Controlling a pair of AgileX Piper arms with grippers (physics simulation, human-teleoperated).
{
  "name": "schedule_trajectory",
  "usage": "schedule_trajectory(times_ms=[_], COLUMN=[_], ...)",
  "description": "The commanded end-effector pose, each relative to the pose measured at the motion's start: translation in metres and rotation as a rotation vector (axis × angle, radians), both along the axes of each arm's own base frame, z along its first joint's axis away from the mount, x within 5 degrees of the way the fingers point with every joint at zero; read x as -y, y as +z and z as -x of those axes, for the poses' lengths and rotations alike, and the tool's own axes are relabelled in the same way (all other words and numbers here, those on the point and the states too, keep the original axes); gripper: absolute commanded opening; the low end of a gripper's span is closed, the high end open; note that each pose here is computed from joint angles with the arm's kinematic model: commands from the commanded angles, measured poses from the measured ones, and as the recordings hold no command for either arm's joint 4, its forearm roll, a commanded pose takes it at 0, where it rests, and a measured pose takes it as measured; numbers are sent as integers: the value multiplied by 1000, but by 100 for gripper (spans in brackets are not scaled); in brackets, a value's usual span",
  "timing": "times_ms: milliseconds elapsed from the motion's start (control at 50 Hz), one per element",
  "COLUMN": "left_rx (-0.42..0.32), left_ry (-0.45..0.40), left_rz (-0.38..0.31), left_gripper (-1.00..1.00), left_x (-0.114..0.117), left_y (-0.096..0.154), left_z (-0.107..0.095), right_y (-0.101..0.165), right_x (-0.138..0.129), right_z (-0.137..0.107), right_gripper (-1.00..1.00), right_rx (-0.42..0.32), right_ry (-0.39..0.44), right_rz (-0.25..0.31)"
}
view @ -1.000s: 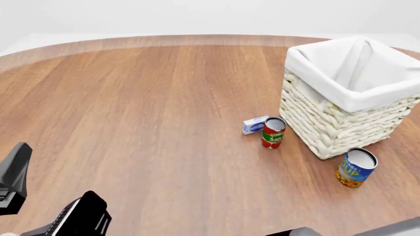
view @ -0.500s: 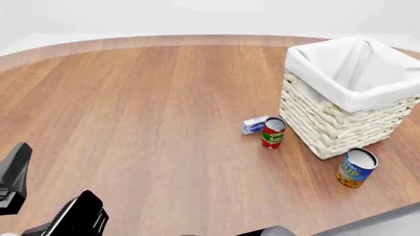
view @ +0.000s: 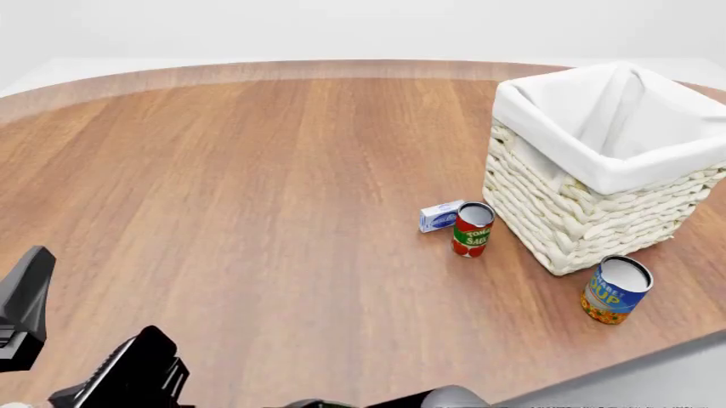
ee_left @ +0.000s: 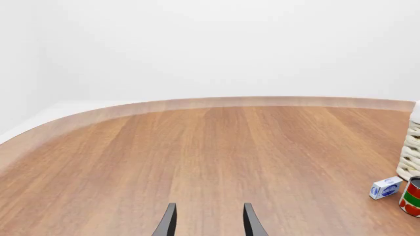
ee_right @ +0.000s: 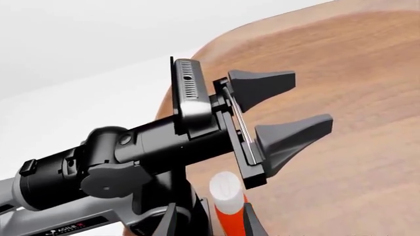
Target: Pick up the ketchup, and put it in the basket.
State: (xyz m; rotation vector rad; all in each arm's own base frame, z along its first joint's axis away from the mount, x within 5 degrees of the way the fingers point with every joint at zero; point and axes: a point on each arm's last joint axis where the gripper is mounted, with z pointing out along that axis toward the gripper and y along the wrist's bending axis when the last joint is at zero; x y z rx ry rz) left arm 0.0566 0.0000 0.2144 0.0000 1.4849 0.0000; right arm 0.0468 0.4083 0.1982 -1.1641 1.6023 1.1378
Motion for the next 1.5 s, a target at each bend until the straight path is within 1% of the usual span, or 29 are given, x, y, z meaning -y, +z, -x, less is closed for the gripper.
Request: schedule_trajectory(times_ms=[20, 460, 900, 1080, 1500], left_rx=[0, 0, 0, 0, 0], left_ry=[0, 0, 0, 0, 0], left_rz=[0, 0, 0, 0, 0], left_gripper=[100, 100, 100, 100, 100], left_x=[0, 0, 0, 0, 0], left_y=[0, 0, 0, 0, 0], left_z=[0, 0, 0, 0, 0], right_y=[-6, -14, -23, -22, -34], right_x=[-4, -8, -16, -21, -28], right_z=[-5, -10, -7, -11, -22], right_gripper=[100, 100, 100, 100, 100], right_rx=[-9, -20, -35, -33, -45], right_ry=[-12, -27, -20, -28, -53], right_rz=[17, 38, 49, 41, 54])
